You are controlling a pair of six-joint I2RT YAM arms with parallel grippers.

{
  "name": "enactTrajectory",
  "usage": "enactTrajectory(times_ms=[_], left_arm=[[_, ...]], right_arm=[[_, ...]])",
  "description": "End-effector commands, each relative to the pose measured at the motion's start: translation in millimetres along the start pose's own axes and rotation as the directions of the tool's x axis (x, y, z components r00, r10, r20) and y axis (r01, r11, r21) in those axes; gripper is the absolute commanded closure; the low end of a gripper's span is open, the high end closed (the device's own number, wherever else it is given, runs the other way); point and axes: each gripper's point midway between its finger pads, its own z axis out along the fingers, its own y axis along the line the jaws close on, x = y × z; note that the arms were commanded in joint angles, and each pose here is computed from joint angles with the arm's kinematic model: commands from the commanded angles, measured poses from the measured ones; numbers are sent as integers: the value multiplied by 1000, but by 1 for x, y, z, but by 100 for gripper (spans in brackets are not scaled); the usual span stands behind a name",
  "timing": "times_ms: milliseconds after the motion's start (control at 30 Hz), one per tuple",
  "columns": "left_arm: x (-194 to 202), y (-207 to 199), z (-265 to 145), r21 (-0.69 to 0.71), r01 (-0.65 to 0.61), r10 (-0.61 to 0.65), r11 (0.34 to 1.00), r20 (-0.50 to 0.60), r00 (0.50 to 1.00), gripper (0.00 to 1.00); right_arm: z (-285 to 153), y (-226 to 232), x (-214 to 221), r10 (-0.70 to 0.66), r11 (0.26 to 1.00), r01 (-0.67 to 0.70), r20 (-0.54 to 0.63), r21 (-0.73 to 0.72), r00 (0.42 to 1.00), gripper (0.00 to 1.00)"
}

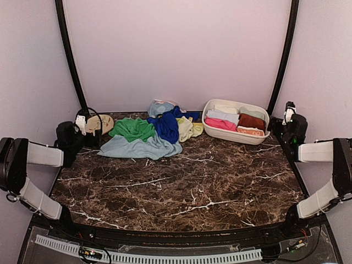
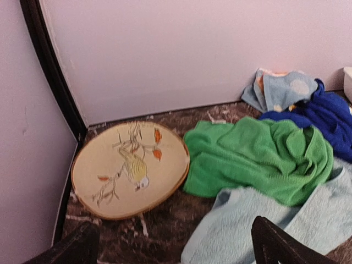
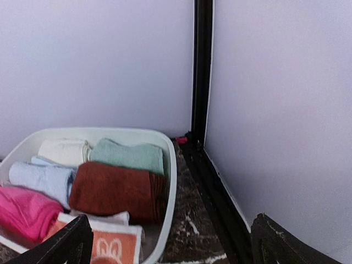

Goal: Roll the towels
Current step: Adjust the towel pile.

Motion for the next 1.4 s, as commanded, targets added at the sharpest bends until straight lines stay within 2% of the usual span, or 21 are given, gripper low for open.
enactTrajectory(times_ms=[0,67,133,200,267,367,467,567,700,833,1067,1233,1367], left_arm=[[-28,-19,-1,168,-27,62,985,-206,977,1],[-30,-34,-8,276,-49,118,960,-240,963,1],[-28,-43,-13,344,-62,160,937,-262,952,1],[-26,-49,-14,385,-61,182,921,-288,940,1],[-20,-57,-16,444,-36,201,895,-329,923,2],[-9,-69,-13,494,-15,228,870,-375,898,2],[7,-82,-10,538,-81,324,839,-374,869,3],[29,-92,-4,576,-140,419,805,-386,822,5],[43,-93,7,605,-131,456,786,-422,784,14],[50,-91,18,601,-157,475,784,-417,775,15],[62,-88,29,597,-171,495,784,-435,752,21],[76,-83,31,586,-181,510,789,-462,726,36],[83,-84,25,602,-156,515,783,-488,705,60]], right_arm=[[8,-4,-8,33,999,-26,-162,43,986,0],[6,-15,-20,195,976,-176,-145,131,970,0],[1,-28,-23,366,918,-326,-168,225,915,0],[1,4,-37,376,925,-379,-188,20,907,0],[-6,50,-46,324,916,-365,-228,-165,918,0],[-20,116,-48,137,947,-199,-243,-252,960,0],[-41,182,-35,1,925,-100,-262,-367,965,3],[-60,236,-15,-81,884,-71,-301,-462,950,8],[-85,297,12,-199,827,-16,-318,-562,927,12],[-103,347,47,-316,762,19,-347,-648,883,16],[-114,423,64,-387,664,-7,-351,-748,853,25],[-116,464,97,-475,622,42,-334,-782,814,34],[-111,484,126,-511,606,32,-359,-795,781,41]])
